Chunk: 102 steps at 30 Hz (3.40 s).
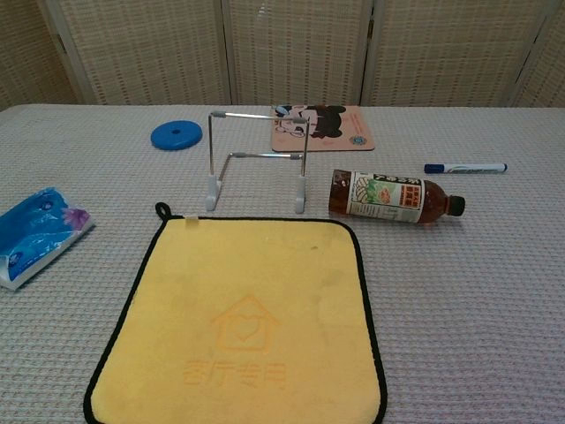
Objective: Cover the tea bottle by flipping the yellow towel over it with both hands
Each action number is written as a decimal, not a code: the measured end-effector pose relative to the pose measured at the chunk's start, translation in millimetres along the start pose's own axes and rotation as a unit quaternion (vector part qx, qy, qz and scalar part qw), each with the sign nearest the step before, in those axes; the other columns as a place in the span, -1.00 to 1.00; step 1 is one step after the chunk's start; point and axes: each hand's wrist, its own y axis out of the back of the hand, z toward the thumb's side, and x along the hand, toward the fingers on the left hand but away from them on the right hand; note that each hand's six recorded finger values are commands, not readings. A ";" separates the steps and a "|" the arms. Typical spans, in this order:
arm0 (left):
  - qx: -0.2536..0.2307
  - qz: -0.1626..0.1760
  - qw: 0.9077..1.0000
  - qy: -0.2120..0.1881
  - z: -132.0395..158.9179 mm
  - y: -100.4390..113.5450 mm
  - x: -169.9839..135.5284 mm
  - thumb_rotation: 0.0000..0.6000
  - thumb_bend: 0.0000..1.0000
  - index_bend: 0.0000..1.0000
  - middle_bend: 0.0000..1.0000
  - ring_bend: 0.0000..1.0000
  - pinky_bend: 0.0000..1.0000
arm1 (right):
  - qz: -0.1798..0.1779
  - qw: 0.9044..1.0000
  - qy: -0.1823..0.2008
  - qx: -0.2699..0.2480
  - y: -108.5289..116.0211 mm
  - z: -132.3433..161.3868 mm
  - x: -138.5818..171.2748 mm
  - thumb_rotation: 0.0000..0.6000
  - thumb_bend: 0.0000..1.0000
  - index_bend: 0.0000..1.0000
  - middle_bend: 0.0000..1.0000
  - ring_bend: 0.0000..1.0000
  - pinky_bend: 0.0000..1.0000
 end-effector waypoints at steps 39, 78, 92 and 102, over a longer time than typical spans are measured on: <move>0.050 -0.088 0.942 -0.320 89.7 -65.9 1.1 1.00 -0.58 -0.01 0.79 0.46 0.87 | -0.016 1.000 0.004 0.002 8.5 4.8 4.7 1.00 -0.36 -0.87 -0.52 -0.66 -0.47; 0.124 -0.137 0.884 -0.430 149.8 -160.3 -13.0 1.00 -0.58 -0.10 0.83 0.50 0.89 | -0.008 1.000 0.008 -0.001 4.9 4.7 6.2 1.00 -0.36 -0.87 -0.51 -0.66 -0.47; 0.116 -0.138 0.883 -0.434 162.5 -164.1 -11.7 1.00 -0.58 -0.09 0.83 0.50 0.89 | -0.010 1.000 0.005 -0.002 5.5 1.8 7.3 1.00 -0.36 -0.87 -0.51 -0.66 -0.47; 0.107 -0.133 0.885 -0.433 169.7 -161.6 -5.4 1.00 -0.27 -0.05 0.83 0.50 0.89 | -0.011 1.000 0.001 -0.003 5.6 -1.4 9.0 1.00 -0.36 -0.87 -0.51 -0.66 -0.47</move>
